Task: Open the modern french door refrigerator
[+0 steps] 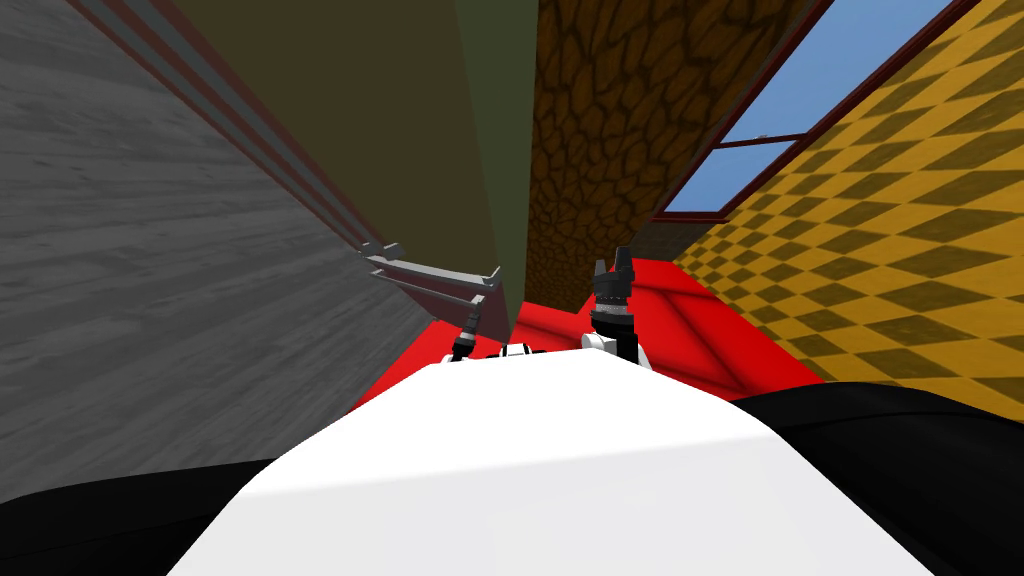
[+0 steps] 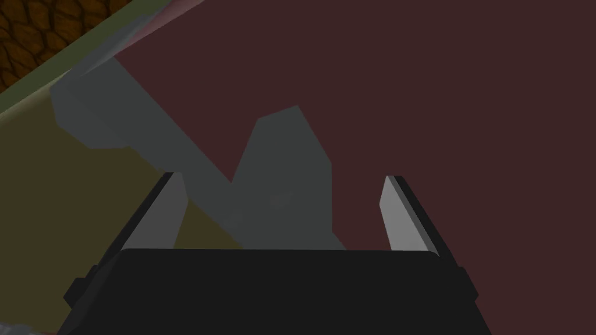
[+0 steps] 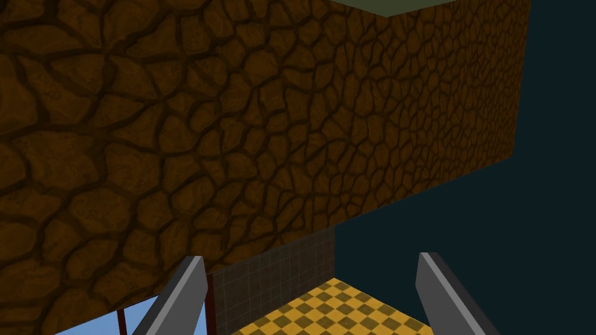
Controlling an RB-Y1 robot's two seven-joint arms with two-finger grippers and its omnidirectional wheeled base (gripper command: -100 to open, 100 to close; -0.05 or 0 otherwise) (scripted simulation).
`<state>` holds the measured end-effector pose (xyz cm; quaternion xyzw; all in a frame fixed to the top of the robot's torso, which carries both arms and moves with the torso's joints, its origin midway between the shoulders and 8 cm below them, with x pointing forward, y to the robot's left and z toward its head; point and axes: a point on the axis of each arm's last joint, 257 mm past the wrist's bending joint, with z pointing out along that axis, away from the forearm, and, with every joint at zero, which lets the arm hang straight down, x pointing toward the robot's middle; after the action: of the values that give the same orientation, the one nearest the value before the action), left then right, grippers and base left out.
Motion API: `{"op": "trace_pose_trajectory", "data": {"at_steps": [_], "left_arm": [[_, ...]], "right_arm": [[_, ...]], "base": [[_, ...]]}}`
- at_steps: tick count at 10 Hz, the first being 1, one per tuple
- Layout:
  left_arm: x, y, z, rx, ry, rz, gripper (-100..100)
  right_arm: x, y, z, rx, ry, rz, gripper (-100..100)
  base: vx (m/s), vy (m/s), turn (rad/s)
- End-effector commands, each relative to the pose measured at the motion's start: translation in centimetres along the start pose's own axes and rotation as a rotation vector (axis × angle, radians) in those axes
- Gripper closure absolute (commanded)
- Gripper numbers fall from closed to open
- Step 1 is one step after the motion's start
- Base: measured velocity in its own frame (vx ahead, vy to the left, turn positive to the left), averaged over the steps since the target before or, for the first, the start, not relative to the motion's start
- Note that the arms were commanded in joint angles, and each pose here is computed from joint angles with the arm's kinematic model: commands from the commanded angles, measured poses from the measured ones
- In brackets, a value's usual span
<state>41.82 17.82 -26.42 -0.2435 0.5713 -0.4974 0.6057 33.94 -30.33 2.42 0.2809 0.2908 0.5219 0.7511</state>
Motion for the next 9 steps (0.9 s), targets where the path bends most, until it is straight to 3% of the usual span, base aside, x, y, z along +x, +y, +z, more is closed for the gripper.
{"op": "trace_pose_trajectory", "data": {"at_steps": [1,2,9], "left_arm": [[-0.3,-0.2,0.5,-0.001,-0.001,0.001,-100],[0.1,0.2,-0.1,-0.003,0.001,-0.001,100],[1.0,0.6,5.2,0.025,0.006,-0.009,100]], "right_arm": [[0.0,0.0,0.0,0.0,0.0,0.0,0],[0.0,0.0,0.0,0.0,0.0,0.0,0],[0.0,0.0,0.0,0.0,0.0,0.0,0]], "base": [[0.022,-0.01,-0.002],[-0.017,0.01,0.023],[-0.095,0.034,0.032]]}}
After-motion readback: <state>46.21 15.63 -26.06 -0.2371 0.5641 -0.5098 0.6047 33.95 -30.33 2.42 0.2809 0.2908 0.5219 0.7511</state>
